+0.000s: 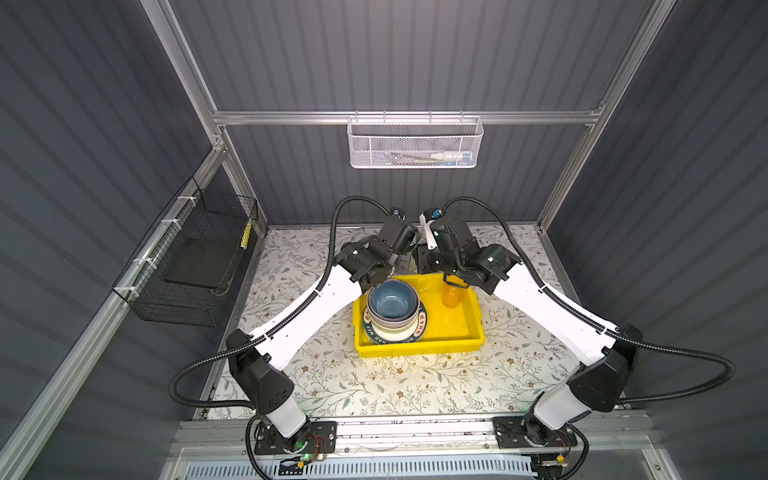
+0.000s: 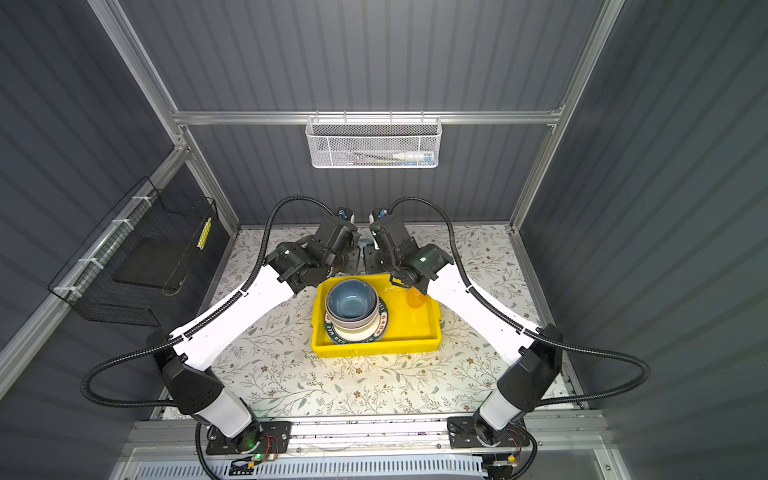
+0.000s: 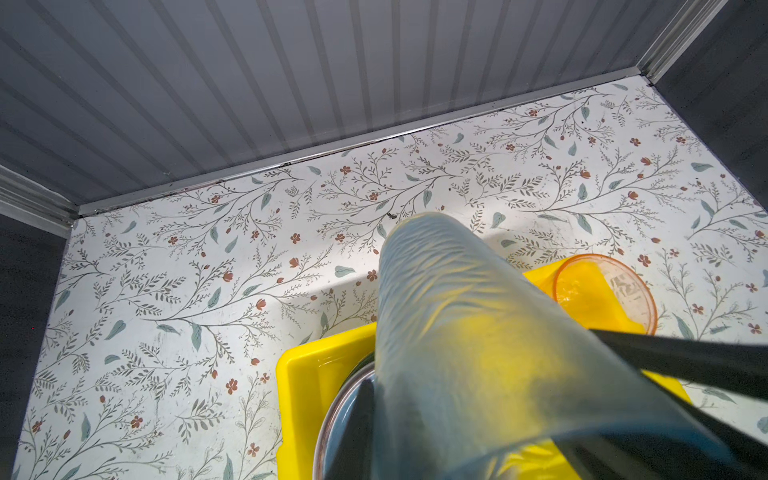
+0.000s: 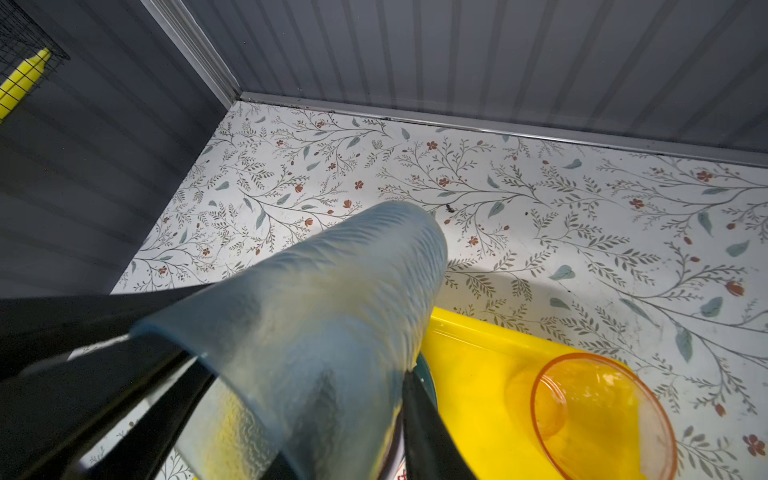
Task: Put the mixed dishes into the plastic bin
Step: 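Carry the blue cup over the bin and hand it to the right gripper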
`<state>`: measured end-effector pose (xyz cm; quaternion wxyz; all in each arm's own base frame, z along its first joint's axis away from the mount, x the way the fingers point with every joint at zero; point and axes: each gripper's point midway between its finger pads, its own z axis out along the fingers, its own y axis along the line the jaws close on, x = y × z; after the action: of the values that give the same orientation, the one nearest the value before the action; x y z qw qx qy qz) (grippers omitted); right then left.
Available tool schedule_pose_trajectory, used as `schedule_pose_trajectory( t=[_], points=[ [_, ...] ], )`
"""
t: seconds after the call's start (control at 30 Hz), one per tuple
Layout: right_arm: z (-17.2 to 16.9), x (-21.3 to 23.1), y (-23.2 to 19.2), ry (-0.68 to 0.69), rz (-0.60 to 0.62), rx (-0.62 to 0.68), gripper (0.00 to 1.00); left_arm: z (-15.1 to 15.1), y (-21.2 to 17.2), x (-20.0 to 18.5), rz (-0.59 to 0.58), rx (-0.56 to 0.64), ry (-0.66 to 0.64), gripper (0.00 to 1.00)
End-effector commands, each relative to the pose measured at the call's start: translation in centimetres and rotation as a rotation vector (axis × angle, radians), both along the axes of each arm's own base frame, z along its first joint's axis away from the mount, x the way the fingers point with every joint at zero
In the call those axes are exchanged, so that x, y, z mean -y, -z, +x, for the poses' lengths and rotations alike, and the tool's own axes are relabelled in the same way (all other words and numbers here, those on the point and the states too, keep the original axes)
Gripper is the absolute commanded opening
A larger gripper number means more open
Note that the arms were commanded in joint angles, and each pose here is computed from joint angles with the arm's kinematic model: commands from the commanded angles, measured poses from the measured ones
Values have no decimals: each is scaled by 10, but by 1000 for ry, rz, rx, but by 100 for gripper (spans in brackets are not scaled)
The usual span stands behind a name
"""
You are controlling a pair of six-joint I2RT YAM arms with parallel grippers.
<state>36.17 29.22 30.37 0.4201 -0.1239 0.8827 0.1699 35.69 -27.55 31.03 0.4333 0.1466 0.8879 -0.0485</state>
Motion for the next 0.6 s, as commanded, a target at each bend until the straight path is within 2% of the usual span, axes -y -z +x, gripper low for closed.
schedule_pose_trajectory(
  t=[0.0, 0.27, 0.57],
  points=[
    [7, 10, 0, 33, -38, 8, 20, -15, -28, 11, -82, 30, 99, 14],
    [2, 10, -7, 20, -11, 14, 8, -25, -27, 17, -115, -3, 154, 19],
    [-15, 14, -25, -15, 67, 27, 2, -49, -27, 21, -183, -81, 223, 28]
  ],
)
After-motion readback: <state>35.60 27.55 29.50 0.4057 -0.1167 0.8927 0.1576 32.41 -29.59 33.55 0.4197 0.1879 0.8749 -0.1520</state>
